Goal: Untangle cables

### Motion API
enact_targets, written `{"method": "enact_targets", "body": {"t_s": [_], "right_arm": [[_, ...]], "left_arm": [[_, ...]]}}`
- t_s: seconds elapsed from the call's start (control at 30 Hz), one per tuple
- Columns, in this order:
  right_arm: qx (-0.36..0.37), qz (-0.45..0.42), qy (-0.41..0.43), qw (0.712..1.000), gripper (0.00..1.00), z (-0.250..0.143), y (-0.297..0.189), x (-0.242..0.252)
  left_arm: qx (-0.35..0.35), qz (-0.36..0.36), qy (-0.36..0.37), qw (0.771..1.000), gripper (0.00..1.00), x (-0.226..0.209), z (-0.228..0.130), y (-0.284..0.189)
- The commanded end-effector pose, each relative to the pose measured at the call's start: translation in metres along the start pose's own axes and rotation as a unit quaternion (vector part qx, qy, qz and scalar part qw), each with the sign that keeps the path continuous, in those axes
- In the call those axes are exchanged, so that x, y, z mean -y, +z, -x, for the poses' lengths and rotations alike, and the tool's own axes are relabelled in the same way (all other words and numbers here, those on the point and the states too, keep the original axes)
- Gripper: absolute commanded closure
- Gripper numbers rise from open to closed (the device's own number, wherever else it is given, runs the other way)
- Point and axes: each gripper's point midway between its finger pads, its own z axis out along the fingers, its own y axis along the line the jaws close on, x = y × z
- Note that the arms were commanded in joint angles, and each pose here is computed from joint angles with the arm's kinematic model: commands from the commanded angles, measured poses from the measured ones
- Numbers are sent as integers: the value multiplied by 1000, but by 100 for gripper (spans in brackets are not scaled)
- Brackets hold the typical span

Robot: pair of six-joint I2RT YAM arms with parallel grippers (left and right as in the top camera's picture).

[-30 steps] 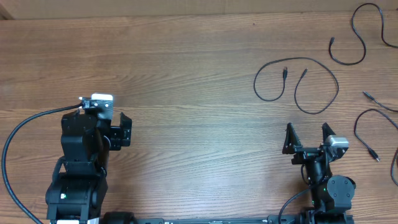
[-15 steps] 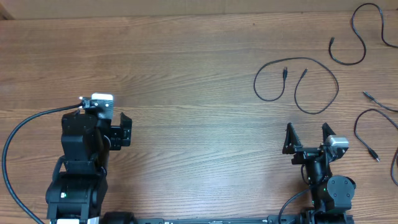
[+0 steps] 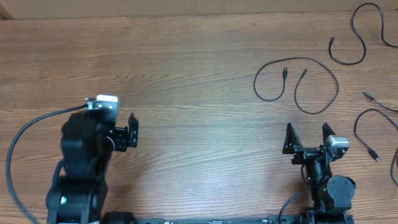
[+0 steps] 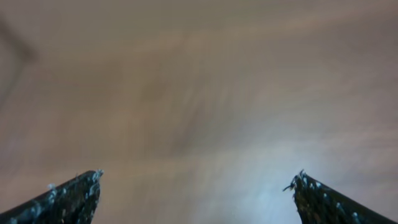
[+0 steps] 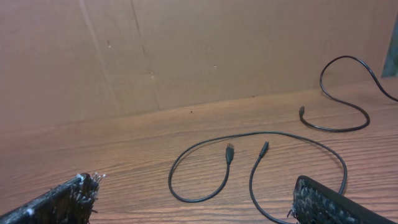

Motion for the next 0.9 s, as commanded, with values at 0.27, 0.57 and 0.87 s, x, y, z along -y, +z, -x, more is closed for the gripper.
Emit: {"method": "enact_targets", "body": {"t_s": [0.27,0.57,0.87], "right_arm": [[3,-5,0,1000,0,-1,0,2],[3,-5,0,1000,0,-1,0,2],[3,-5,0,1000,0,-1,0,2]], "left_arm": [[292,-130,-44,946,1,46,34,-42],[392,-115,-93,908,0,39,-7,-30],[346,-62,-135,926,1,23,-44,-3]]}}
